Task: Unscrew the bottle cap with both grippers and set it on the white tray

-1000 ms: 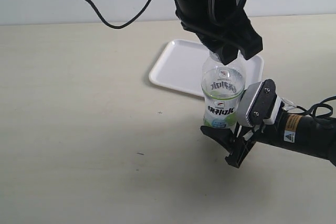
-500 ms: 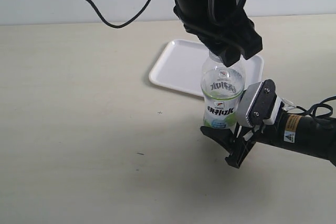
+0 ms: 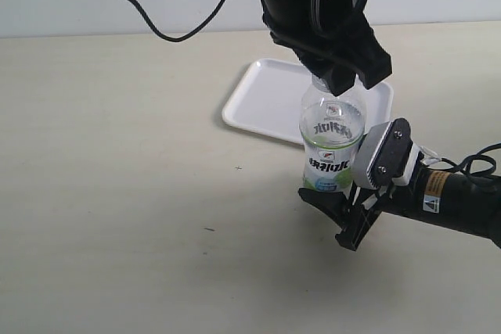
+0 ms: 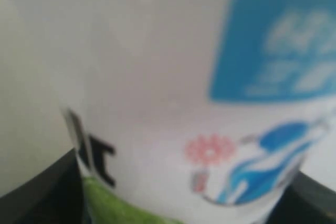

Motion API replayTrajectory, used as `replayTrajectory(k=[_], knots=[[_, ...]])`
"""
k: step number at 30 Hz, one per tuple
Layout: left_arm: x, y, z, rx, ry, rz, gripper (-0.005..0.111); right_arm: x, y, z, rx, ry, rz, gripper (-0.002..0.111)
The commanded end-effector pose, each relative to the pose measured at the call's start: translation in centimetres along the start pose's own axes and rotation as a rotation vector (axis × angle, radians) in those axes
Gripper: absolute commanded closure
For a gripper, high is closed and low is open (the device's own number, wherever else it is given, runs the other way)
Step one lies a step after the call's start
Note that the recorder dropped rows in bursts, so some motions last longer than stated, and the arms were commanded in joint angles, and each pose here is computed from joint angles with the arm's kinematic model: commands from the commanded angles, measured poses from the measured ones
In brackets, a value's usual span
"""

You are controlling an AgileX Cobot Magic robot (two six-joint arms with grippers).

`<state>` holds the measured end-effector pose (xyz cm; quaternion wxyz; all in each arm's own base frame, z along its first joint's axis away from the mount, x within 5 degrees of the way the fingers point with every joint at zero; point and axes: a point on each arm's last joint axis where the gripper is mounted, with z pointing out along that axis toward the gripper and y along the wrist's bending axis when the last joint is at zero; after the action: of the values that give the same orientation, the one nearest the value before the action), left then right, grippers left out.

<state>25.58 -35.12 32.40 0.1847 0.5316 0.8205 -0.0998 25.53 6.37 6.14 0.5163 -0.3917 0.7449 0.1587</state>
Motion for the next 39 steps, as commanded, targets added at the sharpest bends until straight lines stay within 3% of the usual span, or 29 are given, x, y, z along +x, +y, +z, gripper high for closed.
replayTrajectory(k=[1,16,26,39], knots=[[-0.1,0.1,-0.8,-0.01,-0.025,0.006,0.107,-0.5,-0.2,-0.1,0.011,-0.048,0.002,0.108],[-0.1,0.1,-1.1,-0.011,-0.031,0.014,0.106,-0.5,-0.2,-0.1,0.011,-0.046,0.002,0.108],[-0.1,0.1,0.0,-0.006,-0.008,0.013,0.05,-0.5,-0.2,-0.1,0.007,-0.047,0.0,0.108],[-0.1,0.1,0.0,-0.006,-0.008,0.007,0.047,-0.5,-0.2,-0.1,0.007,-0.044,0.0,0.108]])
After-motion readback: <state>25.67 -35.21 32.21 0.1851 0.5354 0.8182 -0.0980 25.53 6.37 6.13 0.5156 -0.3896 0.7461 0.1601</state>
